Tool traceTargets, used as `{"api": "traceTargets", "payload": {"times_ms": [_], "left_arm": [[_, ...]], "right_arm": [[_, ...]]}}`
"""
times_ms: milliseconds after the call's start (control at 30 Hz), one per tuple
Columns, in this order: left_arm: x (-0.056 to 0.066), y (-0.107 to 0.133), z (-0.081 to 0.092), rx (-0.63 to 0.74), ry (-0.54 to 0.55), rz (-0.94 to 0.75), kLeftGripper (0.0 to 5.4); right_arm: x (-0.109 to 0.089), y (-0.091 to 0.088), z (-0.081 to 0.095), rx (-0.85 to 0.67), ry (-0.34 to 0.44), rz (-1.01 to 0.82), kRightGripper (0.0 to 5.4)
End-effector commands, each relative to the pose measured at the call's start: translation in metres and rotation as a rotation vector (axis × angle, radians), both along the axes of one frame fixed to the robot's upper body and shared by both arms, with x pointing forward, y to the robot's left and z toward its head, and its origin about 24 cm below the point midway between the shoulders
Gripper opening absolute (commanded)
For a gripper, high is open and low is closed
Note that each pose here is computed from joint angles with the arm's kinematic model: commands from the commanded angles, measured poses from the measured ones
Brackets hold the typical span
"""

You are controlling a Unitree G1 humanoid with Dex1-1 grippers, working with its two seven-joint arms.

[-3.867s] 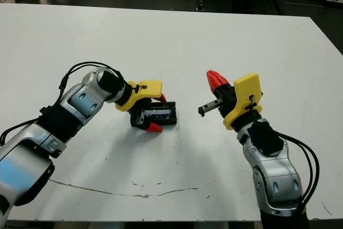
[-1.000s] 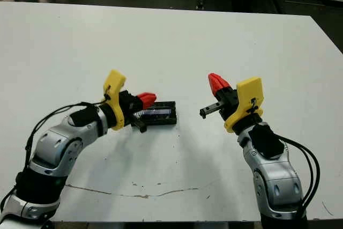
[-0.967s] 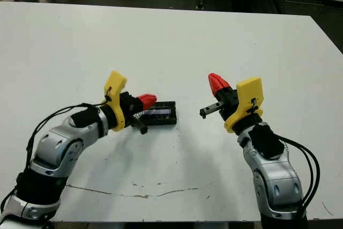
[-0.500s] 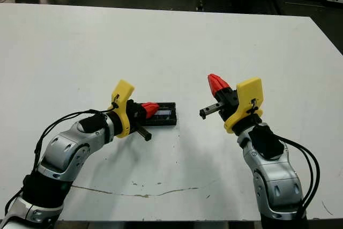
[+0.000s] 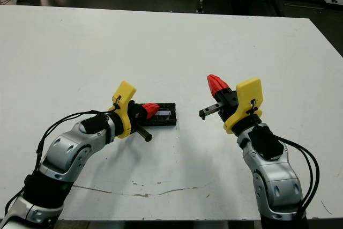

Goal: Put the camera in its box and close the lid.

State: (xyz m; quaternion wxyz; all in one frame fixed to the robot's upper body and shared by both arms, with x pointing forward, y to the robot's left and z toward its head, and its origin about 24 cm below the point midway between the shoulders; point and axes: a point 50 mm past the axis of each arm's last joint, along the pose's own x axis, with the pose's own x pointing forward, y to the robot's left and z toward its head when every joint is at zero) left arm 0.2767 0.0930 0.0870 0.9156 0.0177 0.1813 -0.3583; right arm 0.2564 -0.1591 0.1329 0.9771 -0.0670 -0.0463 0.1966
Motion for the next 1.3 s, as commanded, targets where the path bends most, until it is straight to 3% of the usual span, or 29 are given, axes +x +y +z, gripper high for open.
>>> {"api": "traceTargets", "payload": {"times_ms": [33,300,500,767,1100,1300], "left_arm": [[-0.007,0.018,0.005,-0.025,0.007,0.069,0.02],[-0.008,0.066,0.063,-0.231,-0.249,0.281,0.02],[-0.01,0.095,0.08,-0.297,-0.527,0.474,0.02],[-0.006,0.124,0.069,-0.258,-0.754,0.685,0.02],[-0.011,0.129,0.046,-0.356,-0.712,0.781,0.02],[-0.015,0.126,0.041,-0.321,-0.688,0.8,0.02]], "right_arm": [[-0.001,-0.002,0.0,0.008,0.006,-0.014,0.0],[-0.001,-0.003,0.003,0.048,-0.023,-0.034,0.0],[0.001,-0.005,0.006,0.103,-0.059,-0.112,0.0],[0.009,-0.012,0.018,0.143,-0.116,-0.253,0.0],[0.018,-0.012,0.025,0.146,-0.17,-0.353,0.0],[0.02,-0.011,0.024,0.143,-0.188,-0.354,0.0]]}}
